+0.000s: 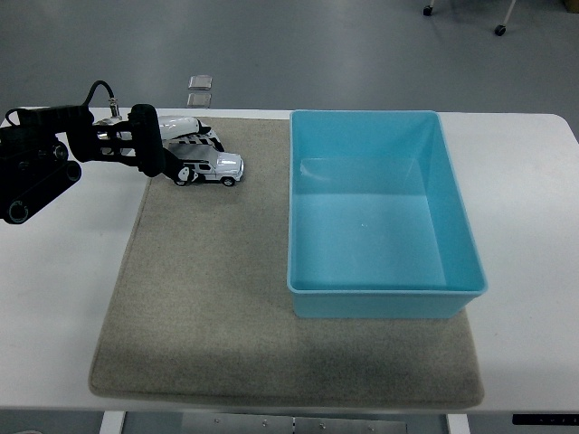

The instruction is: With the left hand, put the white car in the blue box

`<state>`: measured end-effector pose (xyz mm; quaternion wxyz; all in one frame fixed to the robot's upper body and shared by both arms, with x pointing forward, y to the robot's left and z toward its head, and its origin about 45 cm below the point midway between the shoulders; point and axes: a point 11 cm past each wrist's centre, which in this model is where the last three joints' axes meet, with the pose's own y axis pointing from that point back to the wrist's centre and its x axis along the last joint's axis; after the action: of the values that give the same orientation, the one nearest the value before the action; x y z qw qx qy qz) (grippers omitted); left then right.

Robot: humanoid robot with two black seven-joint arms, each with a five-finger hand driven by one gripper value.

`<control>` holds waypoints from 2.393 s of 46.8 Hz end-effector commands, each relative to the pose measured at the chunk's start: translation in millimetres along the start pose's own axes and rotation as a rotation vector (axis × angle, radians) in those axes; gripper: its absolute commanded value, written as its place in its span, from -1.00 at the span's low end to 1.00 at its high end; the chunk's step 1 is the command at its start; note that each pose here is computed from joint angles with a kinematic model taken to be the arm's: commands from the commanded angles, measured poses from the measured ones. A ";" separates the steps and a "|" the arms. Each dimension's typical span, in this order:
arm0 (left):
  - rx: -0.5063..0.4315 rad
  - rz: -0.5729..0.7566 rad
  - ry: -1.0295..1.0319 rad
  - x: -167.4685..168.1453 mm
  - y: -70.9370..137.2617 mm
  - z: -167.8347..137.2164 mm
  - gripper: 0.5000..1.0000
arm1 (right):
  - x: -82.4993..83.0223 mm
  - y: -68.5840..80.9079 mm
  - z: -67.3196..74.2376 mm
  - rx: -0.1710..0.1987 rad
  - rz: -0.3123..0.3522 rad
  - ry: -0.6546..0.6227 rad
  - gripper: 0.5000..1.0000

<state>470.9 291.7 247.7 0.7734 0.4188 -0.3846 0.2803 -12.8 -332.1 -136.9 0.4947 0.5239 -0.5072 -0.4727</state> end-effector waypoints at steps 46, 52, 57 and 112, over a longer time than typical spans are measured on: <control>-0.451 -0.034 -0.218 75.2 28.2 180.8 -1.00 | 0.0 0.0 0.0 0.000 0.000 0.000 0.74; -0.482 -0.063 -0.195 59.8 -4.2 204.6 -1.00 | 0.0 0.0 0.0 0.000 0.000 0.000 0.74; -0.448 -0.078 -0.175 50.0 -25.5 213.6 -1.00 | 0.0 0.0 0.0 0.000 0.000 0.000 0.74; -0.423 -0.109 -0.072 -18.3 -72.9 217.7 0.87 | 0.0 0.0 0.0 0.000 0.000 0.000 0.74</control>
<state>437.4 65.8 276.6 0.8422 0.2804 -0.4405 0.1341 -12.8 -332.1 -136.9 0.4947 0.5239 -0.5072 -0.4727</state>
